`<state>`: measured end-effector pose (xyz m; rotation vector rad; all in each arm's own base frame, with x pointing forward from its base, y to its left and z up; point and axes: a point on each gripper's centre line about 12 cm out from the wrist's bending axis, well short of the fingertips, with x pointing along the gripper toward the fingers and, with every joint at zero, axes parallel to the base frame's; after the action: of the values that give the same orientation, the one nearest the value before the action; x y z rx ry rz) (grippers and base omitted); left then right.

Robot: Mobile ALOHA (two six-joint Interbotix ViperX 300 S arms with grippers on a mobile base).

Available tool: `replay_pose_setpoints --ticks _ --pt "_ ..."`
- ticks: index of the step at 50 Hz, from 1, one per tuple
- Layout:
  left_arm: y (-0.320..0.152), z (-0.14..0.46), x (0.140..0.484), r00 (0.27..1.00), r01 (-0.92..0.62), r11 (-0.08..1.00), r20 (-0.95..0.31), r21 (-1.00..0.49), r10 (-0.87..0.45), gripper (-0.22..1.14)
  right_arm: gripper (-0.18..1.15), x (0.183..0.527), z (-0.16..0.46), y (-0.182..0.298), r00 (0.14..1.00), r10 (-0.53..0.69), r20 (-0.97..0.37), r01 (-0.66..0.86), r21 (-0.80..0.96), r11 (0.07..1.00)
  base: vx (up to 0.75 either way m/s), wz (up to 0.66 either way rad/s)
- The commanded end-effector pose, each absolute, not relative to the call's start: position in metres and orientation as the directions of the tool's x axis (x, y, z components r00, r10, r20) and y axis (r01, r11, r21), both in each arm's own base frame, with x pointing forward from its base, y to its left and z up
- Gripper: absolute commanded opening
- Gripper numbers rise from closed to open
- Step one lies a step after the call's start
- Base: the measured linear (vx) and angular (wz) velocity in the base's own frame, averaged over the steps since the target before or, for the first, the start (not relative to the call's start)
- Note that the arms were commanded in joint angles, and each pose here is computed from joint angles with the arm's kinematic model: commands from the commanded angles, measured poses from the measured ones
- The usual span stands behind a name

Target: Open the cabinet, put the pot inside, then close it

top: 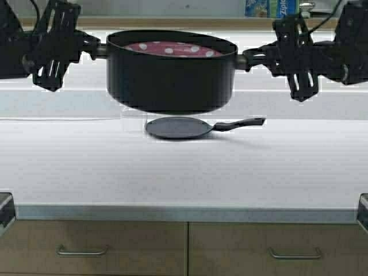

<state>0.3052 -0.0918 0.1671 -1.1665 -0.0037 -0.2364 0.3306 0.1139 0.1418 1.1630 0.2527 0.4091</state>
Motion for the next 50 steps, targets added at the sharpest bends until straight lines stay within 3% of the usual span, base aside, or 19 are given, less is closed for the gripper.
replay_pose_setpoints --ticks 1,14,33,50 --pt "-0.102 0.2 0.303 0.964 0.224 0.388 0.144 -0.894 -0.224 0.02 0.06 0.324 0.188 0.128 0.879 0.47 0.082 -0.266 0.902 0.339 0.0 0.0" --pt "-0.109 0.251 0.3 0.956 0.244 0.441 0.138 -0.864 -0.259 0.02 0.06 0.316 0.231 0.125 0.889 0.455 0.058 -0.248 0.896 0.369 0.0 0.0" --pt "-0.114 0.309 0.303 0.948 0.276 0.434 0.168 -0.858 -0.269 0.02 0.06 0.318 0.29 0.123 0.908 0.418 0.005 -0.19 0.896 0.401 0.03 0.01" --pt "-0.116 0.338 0.294 0.942 0.295 0.459 0.173 -0.838 -0.289 0.02 0.06 0.301 0.335 0.129 0.895 0.439 0.078 -0.263 0.888 0.378 0.18 -0.01"
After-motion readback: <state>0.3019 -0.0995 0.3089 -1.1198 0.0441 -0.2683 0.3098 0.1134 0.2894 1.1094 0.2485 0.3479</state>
